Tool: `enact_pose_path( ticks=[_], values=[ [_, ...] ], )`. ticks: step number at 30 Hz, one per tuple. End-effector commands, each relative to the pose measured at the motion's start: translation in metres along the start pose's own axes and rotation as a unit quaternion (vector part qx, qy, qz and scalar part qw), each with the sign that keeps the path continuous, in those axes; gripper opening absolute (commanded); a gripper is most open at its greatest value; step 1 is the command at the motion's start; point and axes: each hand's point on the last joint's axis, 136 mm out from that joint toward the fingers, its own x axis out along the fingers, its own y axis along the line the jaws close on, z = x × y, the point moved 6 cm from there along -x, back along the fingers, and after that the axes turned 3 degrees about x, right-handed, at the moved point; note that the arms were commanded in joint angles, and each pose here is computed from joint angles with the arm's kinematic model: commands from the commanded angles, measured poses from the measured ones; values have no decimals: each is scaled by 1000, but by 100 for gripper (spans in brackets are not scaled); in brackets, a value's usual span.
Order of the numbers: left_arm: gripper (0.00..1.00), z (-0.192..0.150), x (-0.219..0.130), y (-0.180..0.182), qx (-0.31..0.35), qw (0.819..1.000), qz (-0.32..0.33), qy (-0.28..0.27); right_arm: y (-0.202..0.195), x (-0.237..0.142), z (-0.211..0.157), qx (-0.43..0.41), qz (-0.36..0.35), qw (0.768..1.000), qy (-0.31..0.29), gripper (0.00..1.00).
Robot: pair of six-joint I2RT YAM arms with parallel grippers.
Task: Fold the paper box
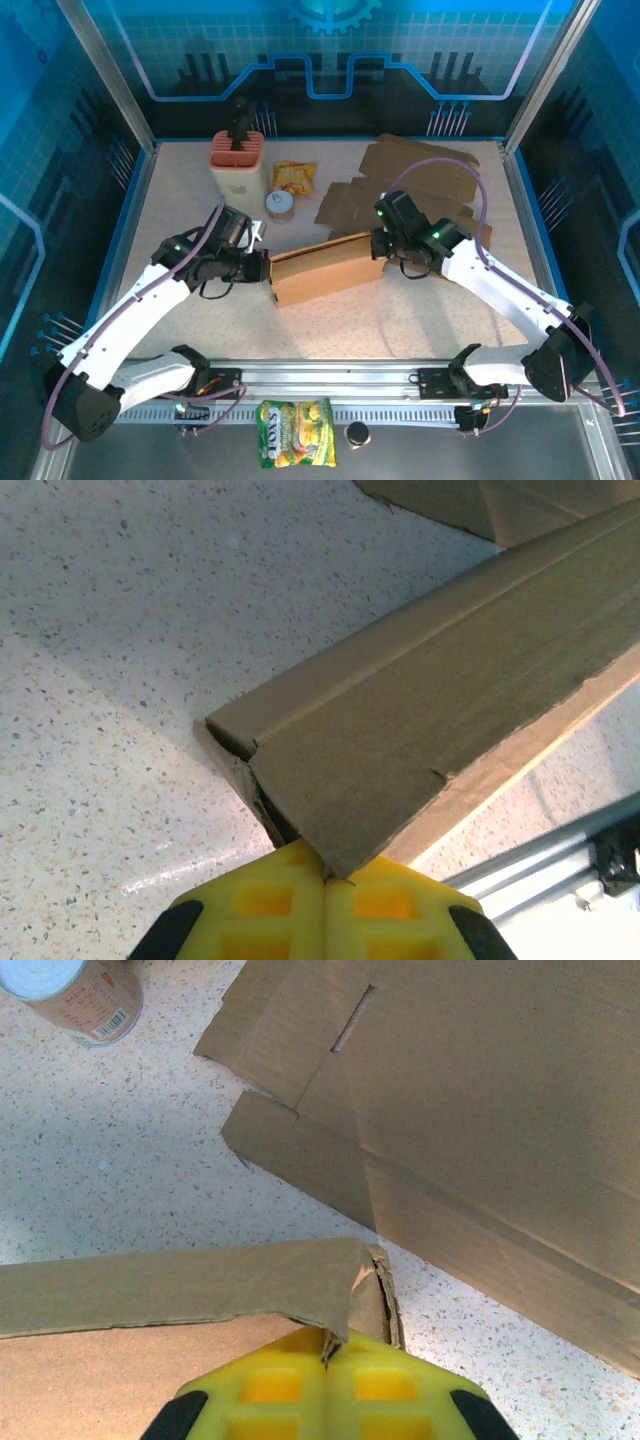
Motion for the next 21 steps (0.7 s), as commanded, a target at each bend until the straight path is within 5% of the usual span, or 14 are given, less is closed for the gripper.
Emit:
enact_pose_path(
  ticks=[1, 9, 15, 21],
  values=[
    [0, -14, 16, 6, -18, 999, 26, 12, 3, 5, -22, -11, 18, 999, 42, 0],
    [0, -24, 26, 10, -16, 998, 56, -17, -1, 1, -31, -4, 18, 998, 55, 0],
    [0, -27, 28, 12, -8, 997, 77, -21, -5, -25, -28, 51, 41, 996, 59, 36],
    [0, -26, 27, 12, -4, 996, 85, -25, -17, -60, -13, 232, 82, 968, 50, 65]
  ],
)
